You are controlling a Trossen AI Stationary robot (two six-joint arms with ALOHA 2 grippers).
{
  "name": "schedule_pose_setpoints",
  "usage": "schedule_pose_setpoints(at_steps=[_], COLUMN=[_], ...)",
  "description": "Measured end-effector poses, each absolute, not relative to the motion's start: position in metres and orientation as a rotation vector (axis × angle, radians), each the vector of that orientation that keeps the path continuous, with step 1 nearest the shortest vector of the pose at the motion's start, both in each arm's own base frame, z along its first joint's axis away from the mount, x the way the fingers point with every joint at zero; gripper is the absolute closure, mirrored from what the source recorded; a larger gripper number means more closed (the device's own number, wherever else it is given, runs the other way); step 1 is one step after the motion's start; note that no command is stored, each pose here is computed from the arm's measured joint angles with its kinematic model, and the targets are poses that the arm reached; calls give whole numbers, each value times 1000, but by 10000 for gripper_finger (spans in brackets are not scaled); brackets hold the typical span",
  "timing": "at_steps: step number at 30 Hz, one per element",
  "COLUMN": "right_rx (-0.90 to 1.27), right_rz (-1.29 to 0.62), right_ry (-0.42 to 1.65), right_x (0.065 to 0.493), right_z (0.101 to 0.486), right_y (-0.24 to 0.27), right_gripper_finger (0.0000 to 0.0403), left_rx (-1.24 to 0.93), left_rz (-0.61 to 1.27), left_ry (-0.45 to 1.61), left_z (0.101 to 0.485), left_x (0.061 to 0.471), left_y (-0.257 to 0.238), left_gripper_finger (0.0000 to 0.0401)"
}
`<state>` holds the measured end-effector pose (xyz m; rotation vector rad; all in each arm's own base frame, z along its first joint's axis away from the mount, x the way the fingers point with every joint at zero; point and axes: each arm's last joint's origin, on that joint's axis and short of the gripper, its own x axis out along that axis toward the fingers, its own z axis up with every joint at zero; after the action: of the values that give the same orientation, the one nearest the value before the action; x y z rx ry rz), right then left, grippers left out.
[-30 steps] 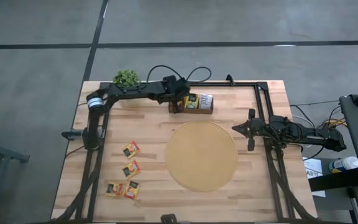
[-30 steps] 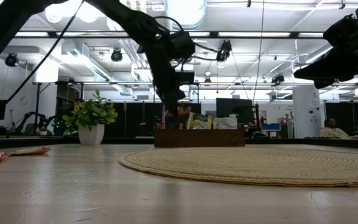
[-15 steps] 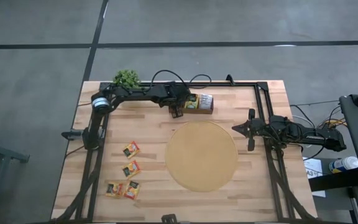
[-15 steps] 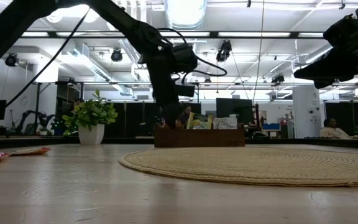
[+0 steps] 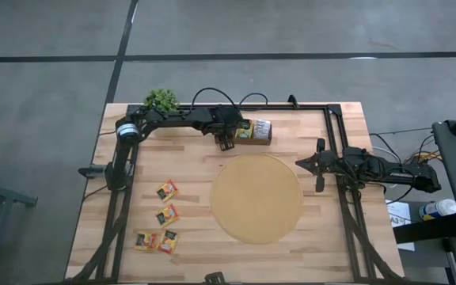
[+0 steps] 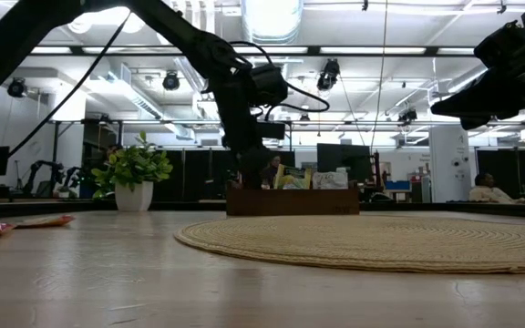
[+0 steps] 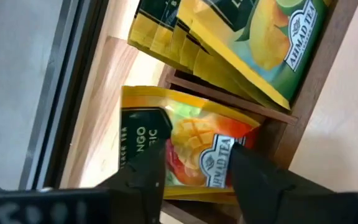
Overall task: Pick & Place Tea
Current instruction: Put the orange tea bag into the left section of the wooden organizer
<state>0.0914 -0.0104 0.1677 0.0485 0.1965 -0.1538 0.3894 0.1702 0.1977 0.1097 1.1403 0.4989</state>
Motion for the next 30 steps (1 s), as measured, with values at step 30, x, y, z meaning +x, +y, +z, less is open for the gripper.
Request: schedule_pose_setpoints(at_steps=[30], right_rx=[49], right_rz=[-153], right_ry=[196], right_x=[91], right_z=[168], right_y=[-10], right_gripper_finger=[394], left_rx=[182], left_rz=[419], left_ry=[1072], left_z=[207], left_x=[389], left_y=[182], left_gripper_finger=[161])
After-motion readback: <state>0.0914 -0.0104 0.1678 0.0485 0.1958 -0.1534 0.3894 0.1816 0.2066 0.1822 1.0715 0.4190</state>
